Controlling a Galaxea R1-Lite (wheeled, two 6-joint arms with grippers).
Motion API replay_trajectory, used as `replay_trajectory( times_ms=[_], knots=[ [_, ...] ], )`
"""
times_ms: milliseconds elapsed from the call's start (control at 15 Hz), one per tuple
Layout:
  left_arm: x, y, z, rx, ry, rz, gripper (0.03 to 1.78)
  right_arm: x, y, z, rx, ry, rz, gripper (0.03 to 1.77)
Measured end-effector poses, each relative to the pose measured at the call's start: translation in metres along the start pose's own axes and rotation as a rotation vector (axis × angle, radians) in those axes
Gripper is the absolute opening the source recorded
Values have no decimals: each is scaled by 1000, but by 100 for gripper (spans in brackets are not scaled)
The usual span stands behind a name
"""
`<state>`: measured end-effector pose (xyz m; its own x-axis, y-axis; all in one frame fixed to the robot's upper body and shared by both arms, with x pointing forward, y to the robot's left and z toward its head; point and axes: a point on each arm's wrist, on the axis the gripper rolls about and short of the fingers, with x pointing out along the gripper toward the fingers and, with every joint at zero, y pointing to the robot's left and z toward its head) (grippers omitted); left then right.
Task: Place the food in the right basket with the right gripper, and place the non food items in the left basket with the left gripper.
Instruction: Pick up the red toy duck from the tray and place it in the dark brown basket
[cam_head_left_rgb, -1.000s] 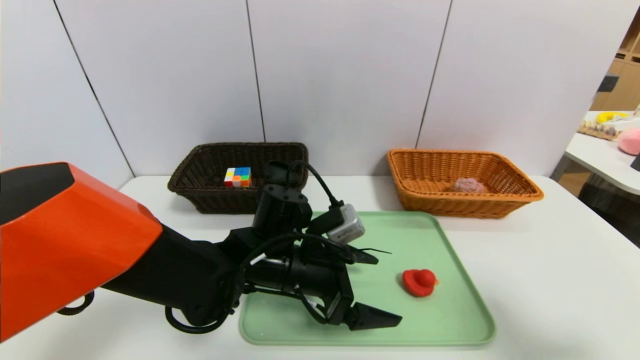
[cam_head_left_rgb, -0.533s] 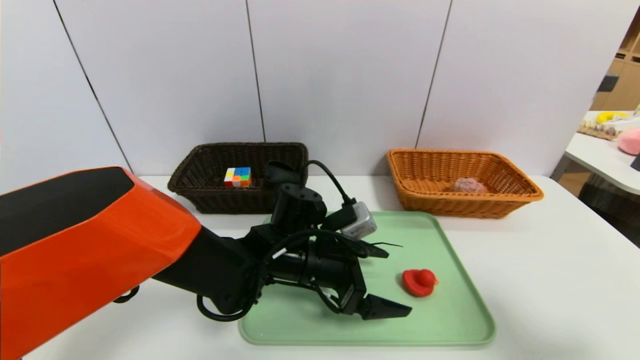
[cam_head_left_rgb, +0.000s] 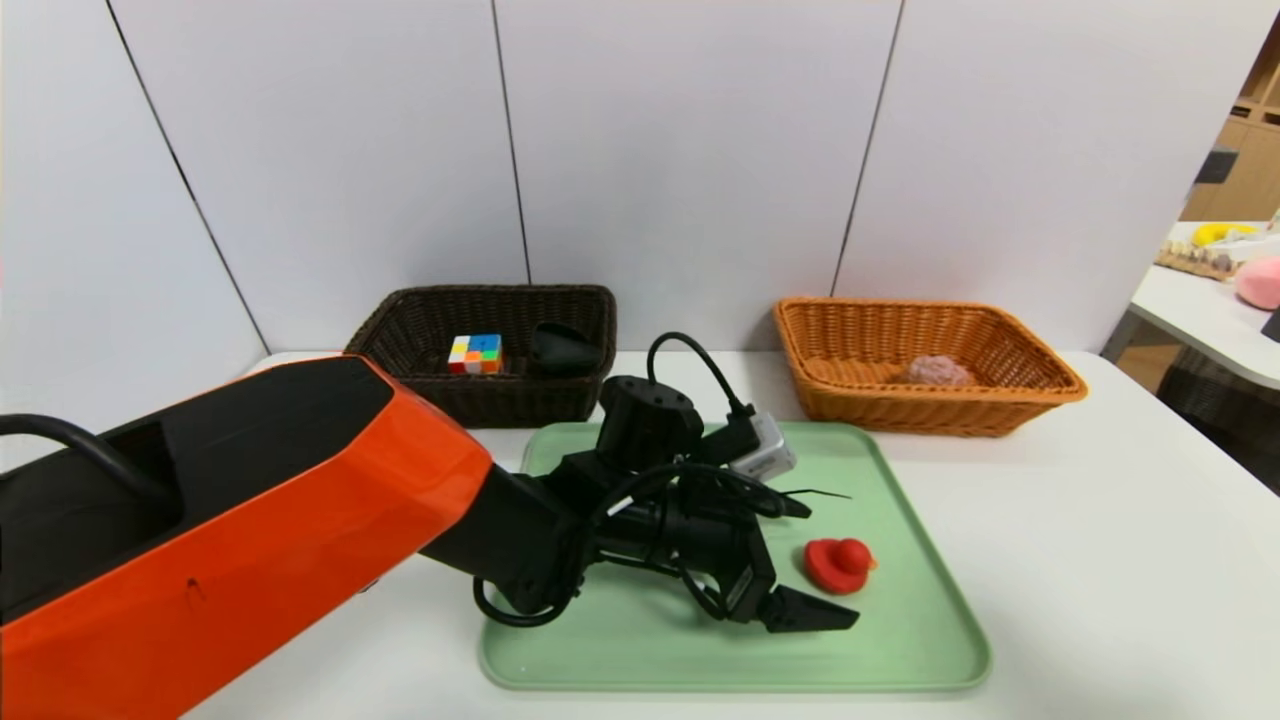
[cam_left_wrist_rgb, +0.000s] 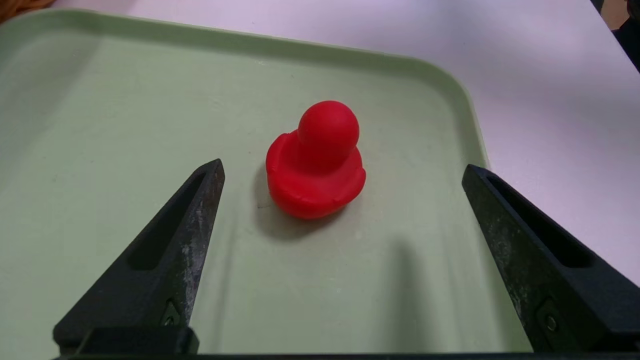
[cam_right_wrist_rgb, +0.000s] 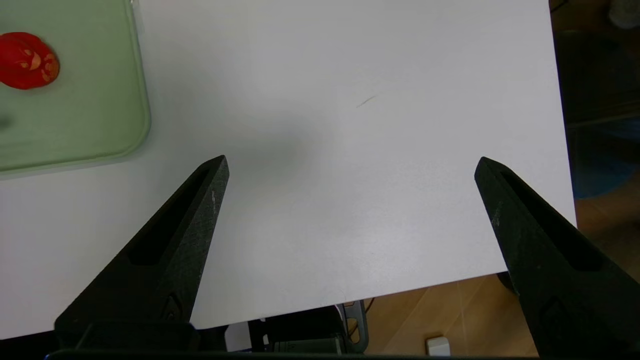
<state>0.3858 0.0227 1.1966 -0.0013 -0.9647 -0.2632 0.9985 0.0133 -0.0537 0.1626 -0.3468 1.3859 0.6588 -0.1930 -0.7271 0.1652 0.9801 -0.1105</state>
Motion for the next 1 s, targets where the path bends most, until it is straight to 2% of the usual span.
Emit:
replay_trajectory(
  times_ms=[1000],
  knots=[
    [32, 12, -14, 2, 6, -4, 169, -1, 0, -1, 2, -4, 0, 170]
  ],
)
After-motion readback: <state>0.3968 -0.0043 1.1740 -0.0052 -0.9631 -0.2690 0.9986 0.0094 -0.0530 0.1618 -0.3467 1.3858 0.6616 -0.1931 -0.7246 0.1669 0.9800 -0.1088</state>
